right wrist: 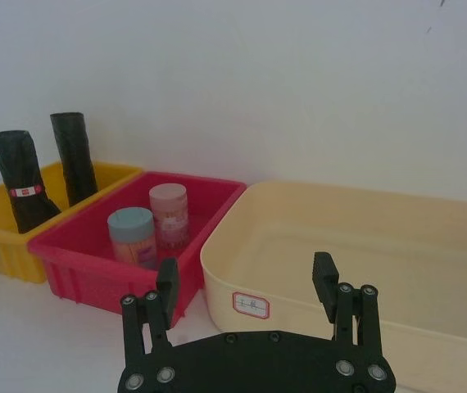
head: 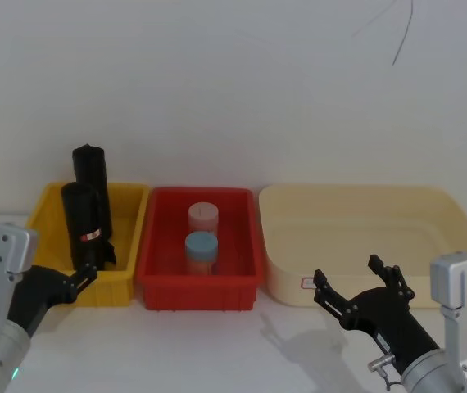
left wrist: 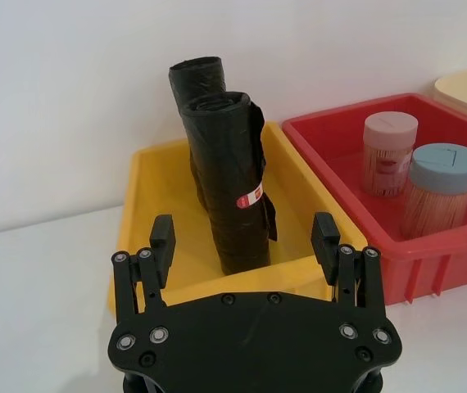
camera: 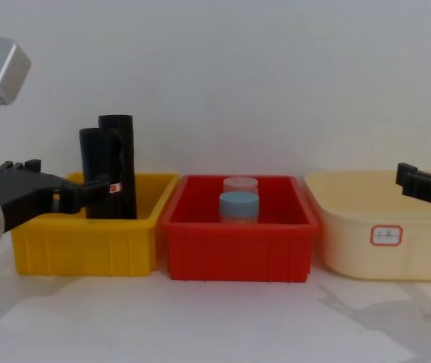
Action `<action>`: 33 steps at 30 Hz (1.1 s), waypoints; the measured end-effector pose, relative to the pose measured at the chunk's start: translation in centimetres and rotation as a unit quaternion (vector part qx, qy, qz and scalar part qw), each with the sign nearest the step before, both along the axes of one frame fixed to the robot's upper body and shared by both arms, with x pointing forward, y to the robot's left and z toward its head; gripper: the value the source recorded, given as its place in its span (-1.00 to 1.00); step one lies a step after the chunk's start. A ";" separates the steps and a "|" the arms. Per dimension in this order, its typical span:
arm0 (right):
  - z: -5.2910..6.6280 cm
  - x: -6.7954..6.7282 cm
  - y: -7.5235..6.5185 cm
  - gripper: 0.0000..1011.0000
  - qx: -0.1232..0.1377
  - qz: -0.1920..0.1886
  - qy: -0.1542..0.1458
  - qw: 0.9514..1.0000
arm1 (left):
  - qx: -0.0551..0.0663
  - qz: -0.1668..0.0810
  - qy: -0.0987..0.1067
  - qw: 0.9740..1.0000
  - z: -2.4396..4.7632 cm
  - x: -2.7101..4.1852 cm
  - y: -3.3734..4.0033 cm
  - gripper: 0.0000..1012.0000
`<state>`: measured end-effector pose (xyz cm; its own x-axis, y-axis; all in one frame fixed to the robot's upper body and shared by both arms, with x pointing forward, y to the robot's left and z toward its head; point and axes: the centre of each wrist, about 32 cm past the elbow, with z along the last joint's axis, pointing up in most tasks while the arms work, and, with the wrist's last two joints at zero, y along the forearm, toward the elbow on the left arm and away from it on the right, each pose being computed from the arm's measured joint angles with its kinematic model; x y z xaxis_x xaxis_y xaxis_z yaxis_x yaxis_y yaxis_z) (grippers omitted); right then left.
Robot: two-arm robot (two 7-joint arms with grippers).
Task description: Pick up the garbage bag with the one hand and transfer it to the other hand.
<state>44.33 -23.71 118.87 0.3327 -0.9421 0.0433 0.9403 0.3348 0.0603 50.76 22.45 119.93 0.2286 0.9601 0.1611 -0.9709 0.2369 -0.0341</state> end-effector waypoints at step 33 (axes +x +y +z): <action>0.0 0.0 0.0 0.98 0.000 0.000 0.000 1.000 | -0.025 -0.013 -0.015 0.999 0.28 4.75 -2.55 0.98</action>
